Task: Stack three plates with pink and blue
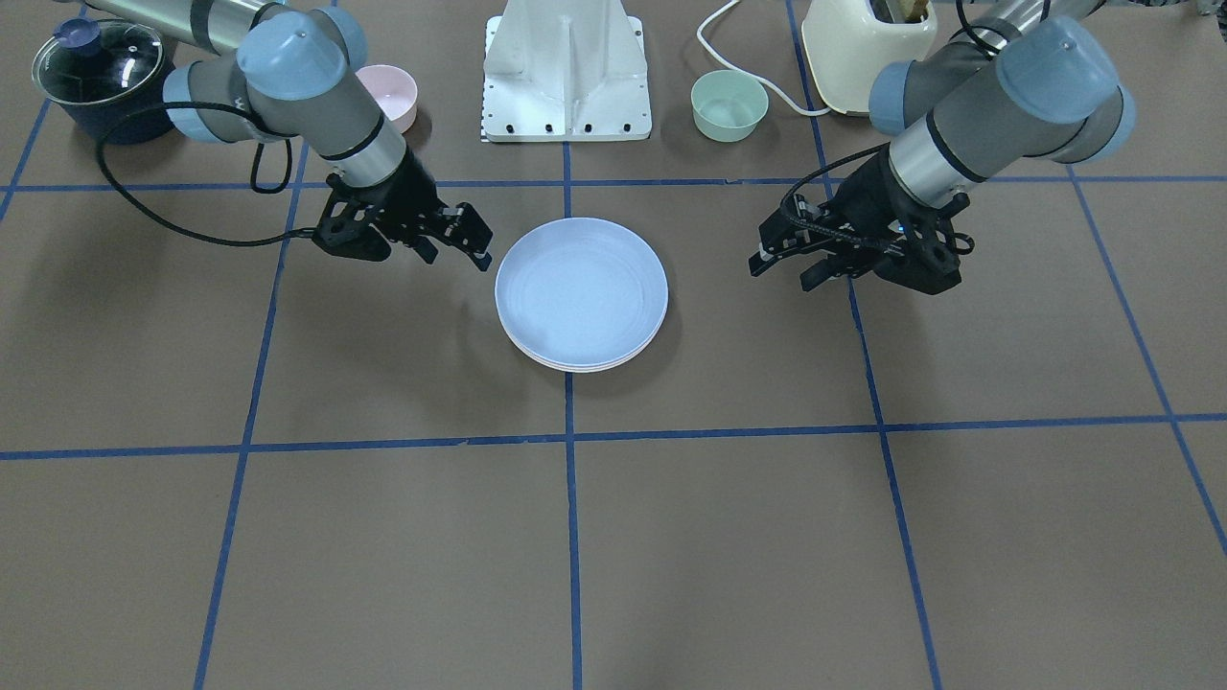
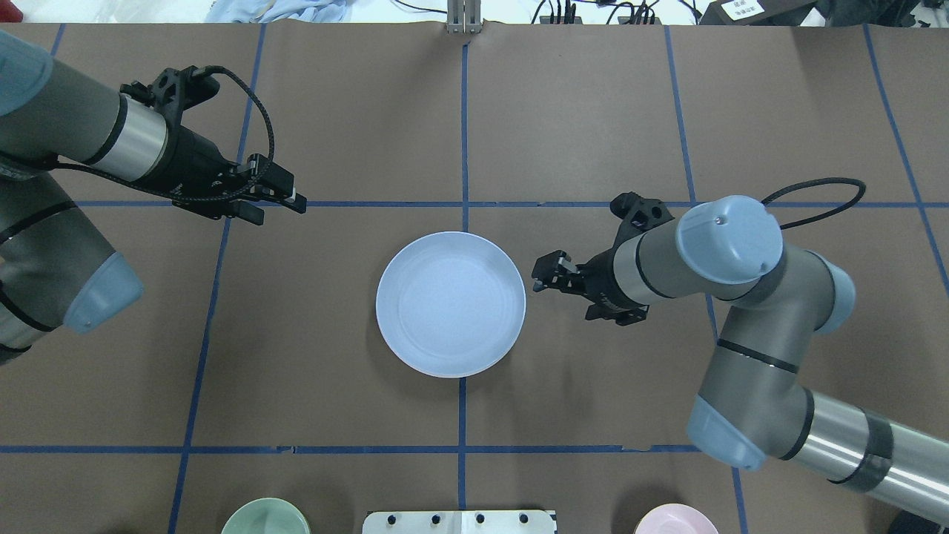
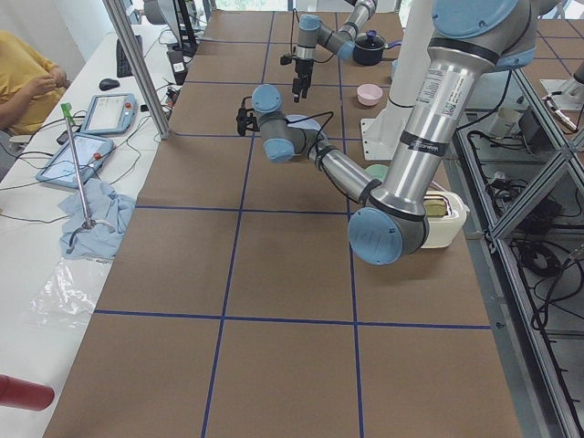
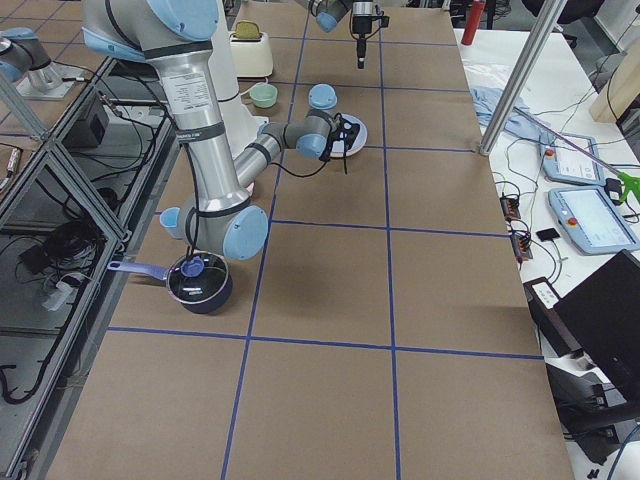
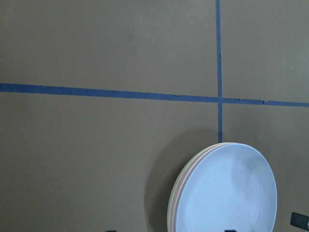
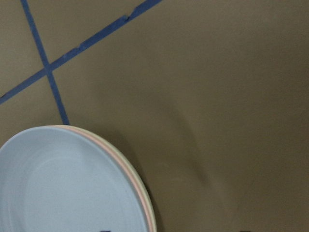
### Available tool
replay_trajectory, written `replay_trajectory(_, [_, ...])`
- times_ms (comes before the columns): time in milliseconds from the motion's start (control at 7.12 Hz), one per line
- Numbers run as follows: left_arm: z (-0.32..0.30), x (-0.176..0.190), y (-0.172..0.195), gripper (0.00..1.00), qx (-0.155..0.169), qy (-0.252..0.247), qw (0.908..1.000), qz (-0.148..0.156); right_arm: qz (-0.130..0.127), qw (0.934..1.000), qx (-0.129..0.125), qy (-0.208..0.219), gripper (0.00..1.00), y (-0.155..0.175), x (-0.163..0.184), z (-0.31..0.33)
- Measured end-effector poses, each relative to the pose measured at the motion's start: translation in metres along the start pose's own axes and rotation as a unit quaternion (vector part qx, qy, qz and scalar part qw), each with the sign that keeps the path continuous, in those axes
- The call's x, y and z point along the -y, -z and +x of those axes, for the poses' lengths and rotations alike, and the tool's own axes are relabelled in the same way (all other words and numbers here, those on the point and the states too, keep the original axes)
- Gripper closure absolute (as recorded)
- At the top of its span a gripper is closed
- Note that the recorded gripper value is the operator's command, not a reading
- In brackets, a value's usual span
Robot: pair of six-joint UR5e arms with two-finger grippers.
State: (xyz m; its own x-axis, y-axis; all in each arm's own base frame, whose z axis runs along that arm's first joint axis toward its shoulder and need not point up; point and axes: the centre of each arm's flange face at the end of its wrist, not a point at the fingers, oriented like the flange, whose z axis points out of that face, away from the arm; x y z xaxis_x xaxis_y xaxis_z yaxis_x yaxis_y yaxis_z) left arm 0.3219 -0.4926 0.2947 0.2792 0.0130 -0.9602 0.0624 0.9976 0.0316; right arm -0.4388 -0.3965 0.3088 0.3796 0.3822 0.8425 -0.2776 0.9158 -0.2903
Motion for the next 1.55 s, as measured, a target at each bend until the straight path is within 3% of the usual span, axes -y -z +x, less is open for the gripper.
replay_trajectory(140, [-0.016,0.001,0.003,0.16,0.009,-0.016,0.9998,0.004,0.009,0.9998,-0.017,0.009,0.00,0.012,0.028,0.033])
replay_trajectory(421, [-0.079,-0.003,0.010,0.13,0.051,-0.100,0.9936,0.013,0.029,0.9944,-0.064,0.079,0.00,0.042,0.092,0.118])
replay_trajectory(702, [-0.166,-0.002,0.048,0.13,0.104,-0.192,0.9757,0.022,0.019,0.9879,-0.087,0.127,0.00,0.098,0.162,0.198])
replay_trajectory(983, [-0.250,0.009,0.103,0.12,0.155,-0.260,0.9525,0.031,0.013,0.9818,-0.091,0.166,0.00,0.153,0.236,0.287])
replay_trajectory(1124, [-0.284,0.013,0.125,0.11,0.174,-0.279,0.9439,0.033,0.009,0.9752,-0.098,0.198,0.00,0.171,0.268,0.336])
replay_trajectory(1264, [-0.305,0.016,0.142,0.02,0.187,-0.283,0.9399,0.038,-0.002,0.9663,-0.113,0.231,0.00,0.186,0.292,0.378])
replay_trajectory(1545, [-0.337,0.019,0.176,0.01,0.208,-0.265,0.9403,0.052,-0.026,0.9547,-0.135,0.264,0.00,0.214,0.321,0.404])
